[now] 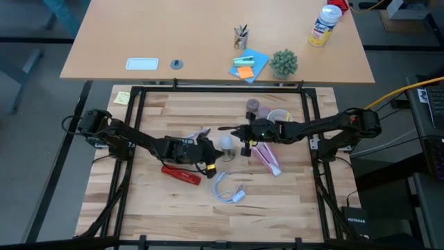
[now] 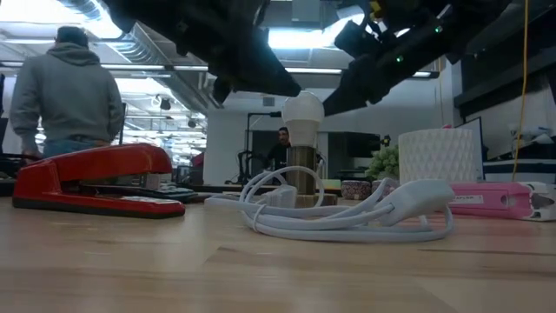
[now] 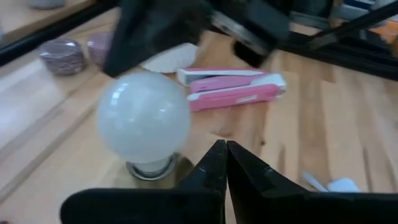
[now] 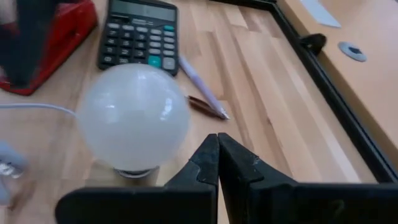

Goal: Screw lightbulb
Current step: Insert the white lightbulb into the golden lamp

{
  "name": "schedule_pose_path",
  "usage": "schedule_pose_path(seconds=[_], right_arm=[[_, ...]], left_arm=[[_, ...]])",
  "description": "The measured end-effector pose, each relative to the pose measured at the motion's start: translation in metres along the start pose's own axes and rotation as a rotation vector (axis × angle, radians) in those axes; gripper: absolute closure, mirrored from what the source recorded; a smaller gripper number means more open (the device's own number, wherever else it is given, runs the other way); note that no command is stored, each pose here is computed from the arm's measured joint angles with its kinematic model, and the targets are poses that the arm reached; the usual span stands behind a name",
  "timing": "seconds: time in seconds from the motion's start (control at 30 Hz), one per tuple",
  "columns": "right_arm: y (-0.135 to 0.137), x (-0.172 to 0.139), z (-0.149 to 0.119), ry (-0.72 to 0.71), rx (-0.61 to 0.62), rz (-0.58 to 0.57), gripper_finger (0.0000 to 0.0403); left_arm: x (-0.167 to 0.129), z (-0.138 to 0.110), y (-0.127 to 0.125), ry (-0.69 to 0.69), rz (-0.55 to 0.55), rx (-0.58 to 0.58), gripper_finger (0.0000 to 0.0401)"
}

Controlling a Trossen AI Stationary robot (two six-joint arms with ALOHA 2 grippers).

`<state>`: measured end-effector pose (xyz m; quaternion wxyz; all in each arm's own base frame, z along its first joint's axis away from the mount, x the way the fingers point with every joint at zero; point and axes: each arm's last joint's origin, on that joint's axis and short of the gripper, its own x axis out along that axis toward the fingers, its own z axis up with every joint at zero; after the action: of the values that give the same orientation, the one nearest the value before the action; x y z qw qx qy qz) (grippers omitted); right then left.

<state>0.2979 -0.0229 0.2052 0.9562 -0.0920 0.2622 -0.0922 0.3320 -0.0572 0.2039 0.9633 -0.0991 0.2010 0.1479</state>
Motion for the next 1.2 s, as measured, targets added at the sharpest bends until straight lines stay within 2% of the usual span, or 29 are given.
schedule_pose_path(seconds=[0.73, 1.2], right_arm=[[0.0020, -0.0001, -0.0007, 0.001, -0.002, 0.057, 0.0395], [0.0034, -0.0003, -0.0032, 0.025, -0.006, 0.091, 0.0395]], left_arm=[[0.0067, -0.0056, 0.0072, -0.005, 0.127, -0.013, 0.0401], [0.0065, -0.0055, 0.0079, -0.016, 0.156, -0.012, 0.0401]])
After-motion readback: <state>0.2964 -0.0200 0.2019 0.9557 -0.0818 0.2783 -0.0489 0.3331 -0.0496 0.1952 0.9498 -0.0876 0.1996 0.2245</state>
